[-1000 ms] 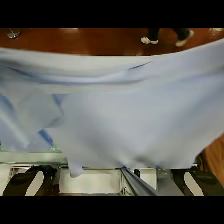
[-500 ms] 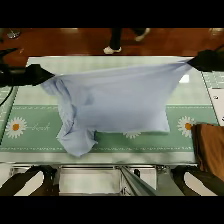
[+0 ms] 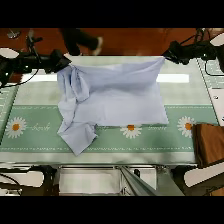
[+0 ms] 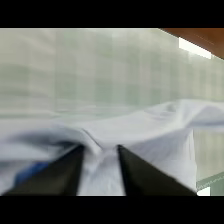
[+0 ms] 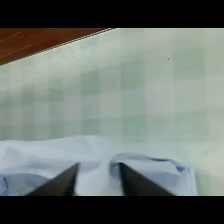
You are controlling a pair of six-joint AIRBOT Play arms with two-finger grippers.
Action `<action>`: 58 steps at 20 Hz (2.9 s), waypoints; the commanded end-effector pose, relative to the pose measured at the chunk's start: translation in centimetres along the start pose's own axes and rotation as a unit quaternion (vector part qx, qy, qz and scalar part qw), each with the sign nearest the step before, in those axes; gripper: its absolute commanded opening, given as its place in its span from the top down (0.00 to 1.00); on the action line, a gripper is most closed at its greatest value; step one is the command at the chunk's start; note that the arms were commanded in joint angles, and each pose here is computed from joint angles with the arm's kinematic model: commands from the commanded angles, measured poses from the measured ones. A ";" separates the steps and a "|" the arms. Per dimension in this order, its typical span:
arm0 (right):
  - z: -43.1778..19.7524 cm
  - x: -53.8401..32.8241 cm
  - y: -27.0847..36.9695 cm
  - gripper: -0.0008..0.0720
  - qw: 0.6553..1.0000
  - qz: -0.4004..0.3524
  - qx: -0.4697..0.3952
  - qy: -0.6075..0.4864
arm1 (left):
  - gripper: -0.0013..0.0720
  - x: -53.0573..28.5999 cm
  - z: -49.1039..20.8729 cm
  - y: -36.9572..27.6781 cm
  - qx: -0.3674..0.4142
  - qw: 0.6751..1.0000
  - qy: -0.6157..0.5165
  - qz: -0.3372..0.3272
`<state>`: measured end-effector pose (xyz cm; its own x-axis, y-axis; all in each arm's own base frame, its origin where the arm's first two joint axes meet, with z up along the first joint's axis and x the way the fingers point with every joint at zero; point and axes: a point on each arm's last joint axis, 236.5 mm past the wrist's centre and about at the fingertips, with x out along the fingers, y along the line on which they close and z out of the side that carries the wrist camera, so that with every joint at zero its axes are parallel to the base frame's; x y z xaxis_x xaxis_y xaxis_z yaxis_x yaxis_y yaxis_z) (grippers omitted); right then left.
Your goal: Fold the shirts.
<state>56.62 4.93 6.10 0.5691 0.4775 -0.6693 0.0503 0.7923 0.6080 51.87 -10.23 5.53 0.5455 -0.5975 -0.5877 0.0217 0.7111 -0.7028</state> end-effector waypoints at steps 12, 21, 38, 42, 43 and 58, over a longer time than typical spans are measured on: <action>-11.0 -14.6 -14.0 0.14 0.986 -0.046 0.115 0.110 | 0.03 -12.0 -23.4 11.5 -0.121 0.959 0.253 0.047; -24.5 -11.2 -12.8 0.14 0.977 -0.010 0.168 0.131 | 0.03 -8.3 -25.1 10.2 -0.132 0.979 0.158 -0.003; -25.4 -12.3 -15.5 0.14 0.967 -0.040 0.218 0.125 | 0.96 -5.8 -27.7 11.1 -0.081 0.967 0.235 0.049; -28.9 -12.8 -17.5 0.14 0.949 -0.110 0.225 0.191 | 0.96 -5.9 -27.4 10.9 -0.078 0.968 0.235 0.046; -29.2 -12.2 -17.0 0.14 0.948 -0.105 0.221 0.203 | 0.96 -5.9 -27.4 10.9 -0.078 0.968 0.235 0.046; -26.3 -2.1 -7.0 0.96 0.953 -0.032 0.065 0.294 | 0.96 -5.9 -26.8 9.2 -0.096 0.967 0.234 0.019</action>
<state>32.41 6.69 -9.22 0.0364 0.5907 -0.8060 0.3011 0.7626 0.5725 26.25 -9.47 -9.21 0.1064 -0.6768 -0.7285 -0.1763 0.7082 -0.6837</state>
